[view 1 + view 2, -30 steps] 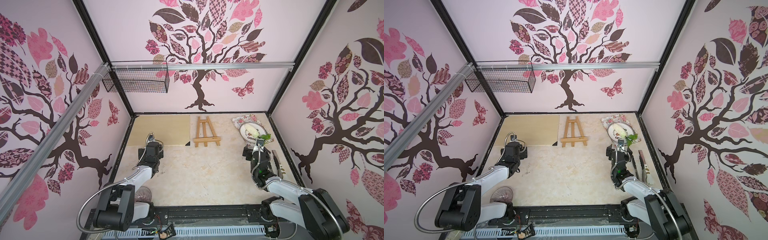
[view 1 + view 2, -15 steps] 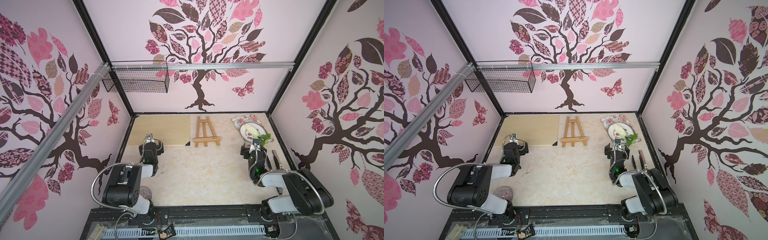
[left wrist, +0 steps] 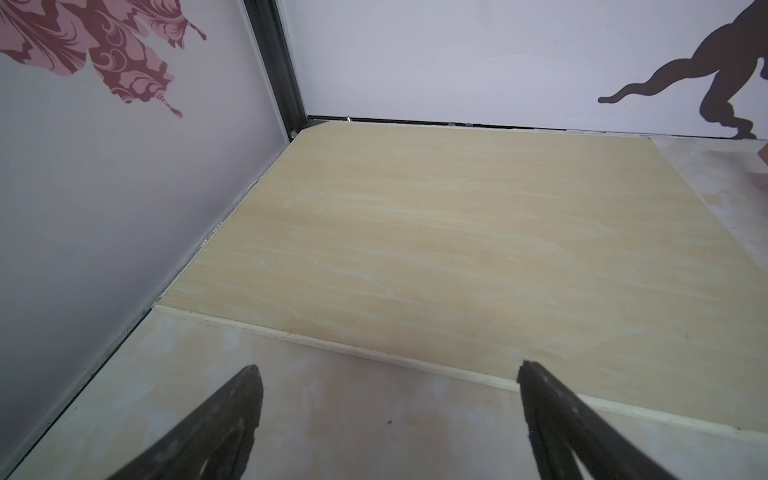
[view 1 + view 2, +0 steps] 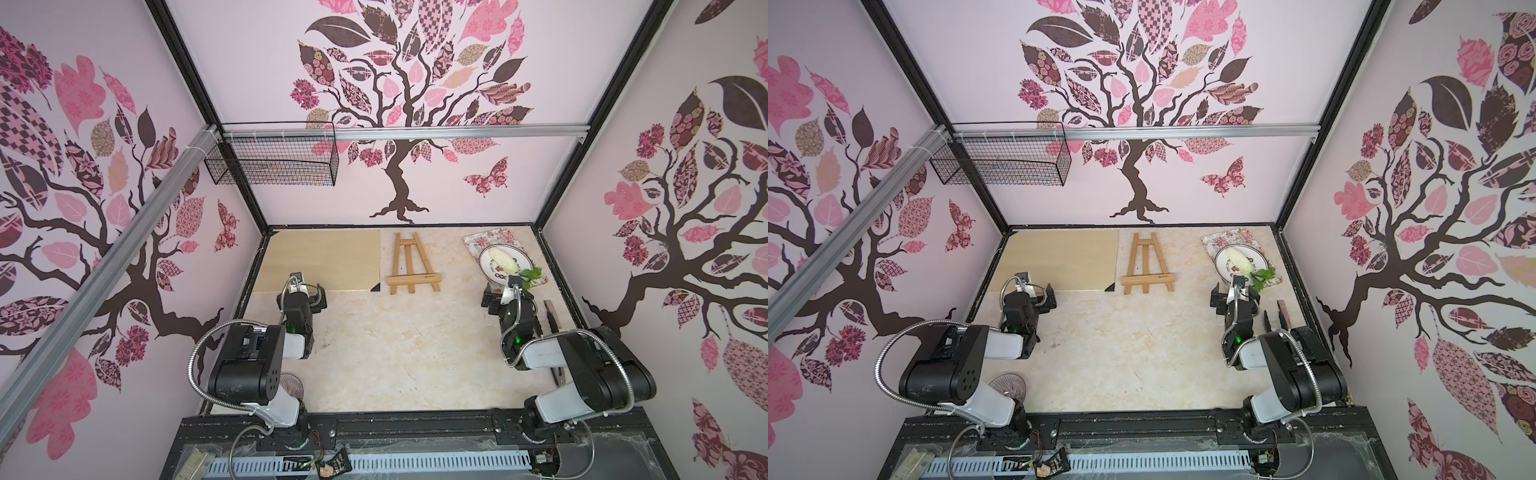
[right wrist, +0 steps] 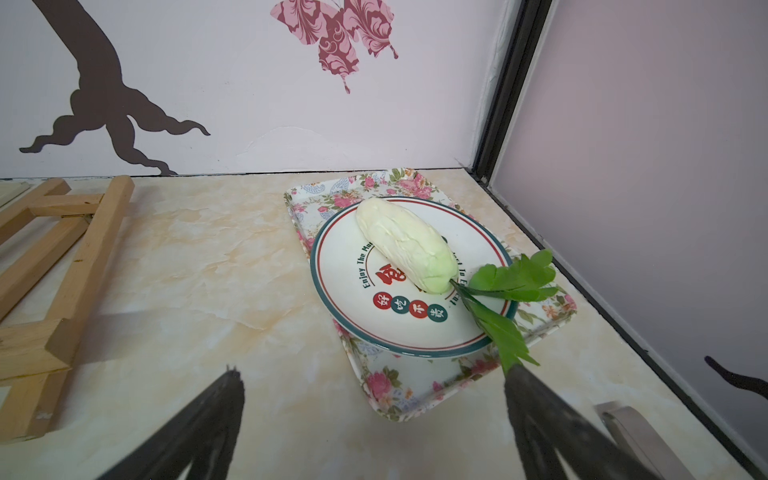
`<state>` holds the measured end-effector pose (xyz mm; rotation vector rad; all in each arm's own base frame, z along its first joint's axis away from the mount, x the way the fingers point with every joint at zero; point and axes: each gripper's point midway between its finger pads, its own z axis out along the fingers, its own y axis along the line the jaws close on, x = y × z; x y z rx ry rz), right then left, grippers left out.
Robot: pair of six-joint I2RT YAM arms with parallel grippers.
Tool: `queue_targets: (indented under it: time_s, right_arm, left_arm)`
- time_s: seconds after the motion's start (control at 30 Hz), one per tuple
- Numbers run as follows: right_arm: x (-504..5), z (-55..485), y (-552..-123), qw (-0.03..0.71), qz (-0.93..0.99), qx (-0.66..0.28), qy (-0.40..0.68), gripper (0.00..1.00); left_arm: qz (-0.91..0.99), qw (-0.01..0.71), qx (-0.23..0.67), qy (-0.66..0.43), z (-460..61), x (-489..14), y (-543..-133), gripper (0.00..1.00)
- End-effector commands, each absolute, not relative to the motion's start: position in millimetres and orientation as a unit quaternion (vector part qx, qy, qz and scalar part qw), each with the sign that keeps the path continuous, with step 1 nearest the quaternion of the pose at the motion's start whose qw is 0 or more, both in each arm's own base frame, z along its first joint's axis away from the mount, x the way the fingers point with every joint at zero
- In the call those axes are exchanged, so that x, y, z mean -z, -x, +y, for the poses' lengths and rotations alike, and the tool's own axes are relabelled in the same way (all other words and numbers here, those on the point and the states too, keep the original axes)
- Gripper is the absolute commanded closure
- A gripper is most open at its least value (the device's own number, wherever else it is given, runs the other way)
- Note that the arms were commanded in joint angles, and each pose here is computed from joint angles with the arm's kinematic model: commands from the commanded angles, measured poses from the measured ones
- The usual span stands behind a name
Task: Disassemble the easel
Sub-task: Reset both arms
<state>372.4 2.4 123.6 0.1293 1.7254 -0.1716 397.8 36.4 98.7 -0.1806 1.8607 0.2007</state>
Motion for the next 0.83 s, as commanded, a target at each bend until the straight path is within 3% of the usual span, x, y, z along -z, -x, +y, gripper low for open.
queue_targets:
  time_s: [0.0, 0.8]
  right_arm:
    - [-124.2, 5.3, -379.2, 0.648, 0.759, 0.042, -0.051, 0.0]
    - [-114.8, 9.6, -380.6, 0.647, 0.762, 0.008, -0.031, 0.0]
  left_arm:
    - [0.785, 0.609, -0.08, 0.081, 36.3, -106.5, -397.3, 0.02]
    - [0.785, 0.609, -0.079, 0.08, 36.2, -106.5, -397.3, 0.02]
